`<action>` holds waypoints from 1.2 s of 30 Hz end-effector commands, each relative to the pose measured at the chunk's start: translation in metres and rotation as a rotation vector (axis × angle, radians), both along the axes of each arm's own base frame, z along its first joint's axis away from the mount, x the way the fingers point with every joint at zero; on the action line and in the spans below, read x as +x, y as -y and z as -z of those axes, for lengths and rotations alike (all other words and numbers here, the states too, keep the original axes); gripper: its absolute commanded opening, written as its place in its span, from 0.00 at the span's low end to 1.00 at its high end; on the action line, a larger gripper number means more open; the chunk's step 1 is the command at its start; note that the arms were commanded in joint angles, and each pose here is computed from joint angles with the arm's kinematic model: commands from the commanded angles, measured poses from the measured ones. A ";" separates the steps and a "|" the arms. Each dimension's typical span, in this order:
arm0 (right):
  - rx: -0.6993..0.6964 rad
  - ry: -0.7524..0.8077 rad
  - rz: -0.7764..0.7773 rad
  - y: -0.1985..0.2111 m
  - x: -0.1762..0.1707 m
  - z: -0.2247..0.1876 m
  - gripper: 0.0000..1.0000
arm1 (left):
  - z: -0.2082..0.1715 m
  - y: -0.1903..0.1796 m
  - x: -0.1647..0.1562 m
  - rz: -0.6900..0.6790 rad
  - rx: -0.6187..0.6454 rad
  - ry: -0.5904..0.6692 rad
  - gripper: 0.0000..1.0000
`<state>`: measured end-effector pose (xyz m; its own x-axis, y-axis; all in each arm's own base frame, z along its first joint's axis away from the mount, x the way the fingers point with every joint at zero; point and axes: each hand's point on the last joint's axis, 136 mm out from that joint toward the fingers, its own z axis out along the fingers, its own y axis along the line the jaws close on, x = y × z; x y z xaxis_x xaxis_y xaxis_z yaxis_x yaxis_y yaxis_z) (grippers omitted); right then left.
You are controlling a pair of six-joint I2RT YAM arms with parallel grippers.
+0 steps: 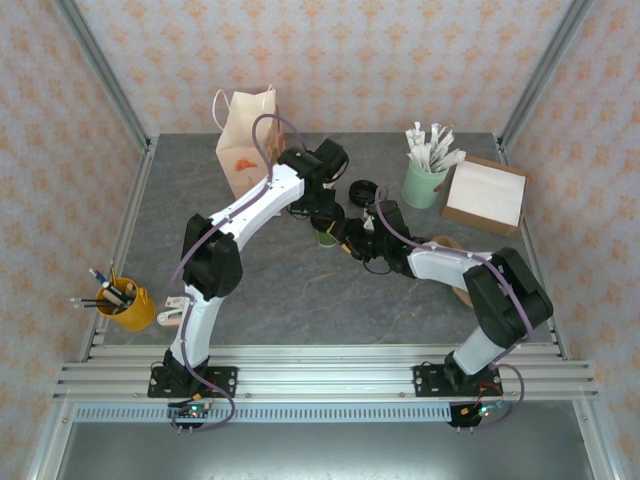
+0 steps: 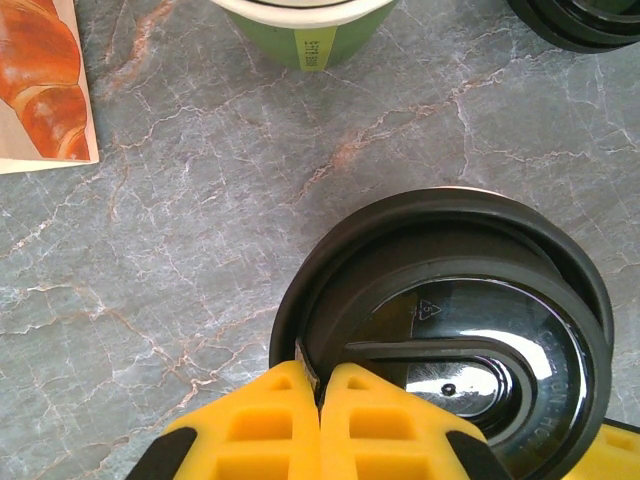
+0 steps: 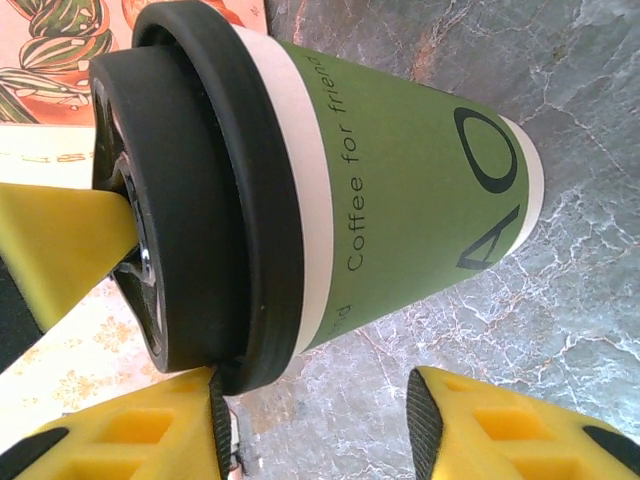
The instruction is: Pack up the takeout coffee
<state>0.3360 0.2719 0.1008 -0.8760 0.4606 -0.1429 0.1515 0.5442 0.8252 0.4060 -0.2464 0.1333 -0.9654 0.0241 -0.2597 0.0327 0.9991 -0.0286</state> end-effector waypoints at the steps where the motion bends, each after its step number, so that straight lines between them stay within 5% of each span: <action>1: -0.233 -0.262 0.110 0.049 -0.040 0.080 0.51 | 0.066 -0.011 -0.046 0.028 0.119 -0.255 0.00; 6: -0.070 -0.016 0.049 0.026 0.002 -0.022 0.61 | 0.032 -0.018 -0.030 0.124 0.170 -0.152 0.00; 10: -0.115 0.099 -0.008 0.044 0.019 -0.072 0.66 | 0.012 -0.025 -0.028 0.203 0.205 -0.108 0.00; 20: -0.060 0.040 -0.278 0.048 0.029 -0.054 0.58 | -0.015 -0.010 -0.032 0.441 0.132 -0.042 0.00; 36: 0.037 -0.016 -0.360 0.018 0.029 -0.035 0.51 | 0.006 -0.001 -0.035 0.474 0.109 -0.088 0.00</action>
<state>0.3581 0.2444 0.1190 -0.9866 0.1482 -0.0675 0.0296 0.5707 0.8206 0.3834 -0.2438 0.1401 -0.8704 0.4460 -0.2087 0.4455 0.8938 0.0523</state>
